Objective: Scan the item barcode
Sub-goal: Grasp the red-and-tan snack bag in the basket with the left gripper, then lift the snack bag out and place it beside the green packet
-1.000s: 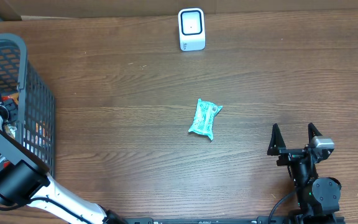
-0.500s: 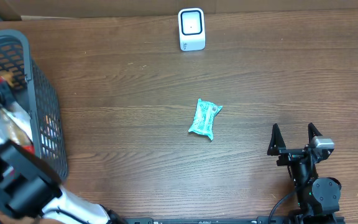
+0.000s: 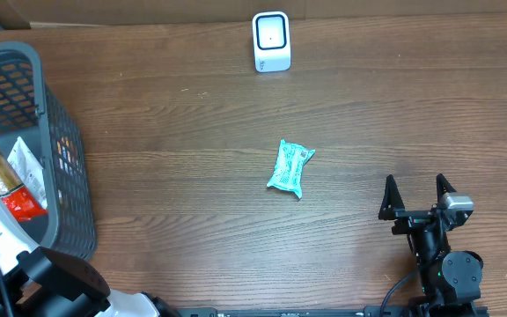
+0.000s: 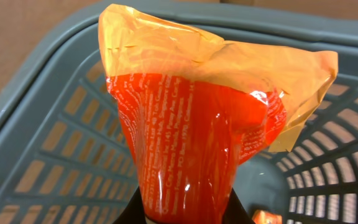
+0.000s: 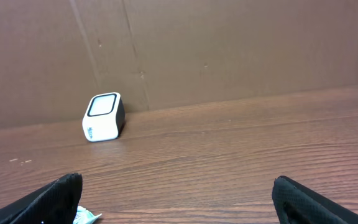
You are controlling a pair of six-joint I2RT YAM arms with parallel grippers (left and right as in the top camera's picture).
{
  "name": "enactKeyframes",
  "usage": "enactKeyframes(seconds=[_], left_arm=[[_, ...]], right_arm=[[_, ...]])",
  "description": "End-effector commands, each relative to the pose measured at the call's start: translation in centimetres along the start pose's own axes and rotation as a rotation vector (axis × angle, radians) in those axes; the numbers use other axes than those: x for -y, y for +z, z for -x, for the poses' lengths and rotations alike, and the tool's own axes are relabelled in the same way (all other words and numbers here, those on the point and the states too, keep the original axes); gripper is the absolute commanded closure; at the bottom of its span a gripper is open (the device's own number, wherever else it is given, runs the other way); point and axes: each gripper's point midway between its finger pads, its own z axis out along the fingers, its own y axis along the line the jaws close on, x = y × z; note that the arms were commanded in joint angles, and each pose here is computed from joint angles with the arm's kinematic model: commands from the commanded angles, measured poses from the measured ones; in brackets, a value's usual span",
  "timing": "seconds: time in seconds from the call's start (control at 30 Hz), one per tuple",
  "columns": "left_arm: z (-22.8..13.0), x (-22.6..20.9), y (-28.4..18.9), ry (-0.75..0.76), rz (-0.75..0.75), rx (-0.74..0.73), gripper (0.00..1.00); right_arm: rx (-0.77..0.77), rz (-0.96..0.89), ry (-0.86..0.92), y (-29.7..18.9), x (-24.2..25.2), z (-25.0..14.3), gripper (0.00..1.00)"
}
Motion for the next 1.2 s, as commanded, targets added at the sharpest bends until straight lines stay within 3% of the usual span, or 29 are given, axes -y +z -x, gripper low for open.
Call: enactKeyframes(seconds=[0.0, 0.13, 0.37, 0.6, 0.77, 0.87, 1.07, 1.17], left_arm=[[3.9, 0.9, -4.3, -0.043, -0.074, 0.151, 0.96], [7.3, 1.1, -9.2, -0.115, -0.112, 0.307, 0.96], [12.7, 1.0, -19.8, -0.091, -0.128, 0.58, 0.96], [12.9, 8.0, -26.9, -0.028, -0.34, 0.652, 0.96], [9.0, 16.5, -27.8, -0.092, -0.612, 0.455, 0.96], [4.3, 23.3, -27.2, -0.005, -0.748, 0.256, 0.96], [-7.6, 33.7, -22.7, 0.232, -0.748, -0.158, 0.96], [-12.3, 36.4, -20.7, 0.319, -0.721, -0.286, 0.96]], right_arm=[[0.005, -0.001, -0.004, 0.0, 0.1, -0.2, 0.0], [0.005, -0.001, -0.004, 0.0, 0.1, -0.2, 0.0], [0.005, -0.001, -0.004, 0.0, 0.1, -0.2, 0.0], [0.005, -0.001, -0.004, 0.0, 0.1, -0.2, 0.0], [0.005, -0.001, -0.004, 0.0, 0.1, -0.2, 0.0], [0.005, -0.001, -0.004, 0.0, 0.1, -0.2, 0.0], [0.005, -0.001, -0.004, 0.0, 0.1, -0.2, 0.0], [0.005, -0.001, -0.004, 0.0, 0.1, -0.2, 0.0]])
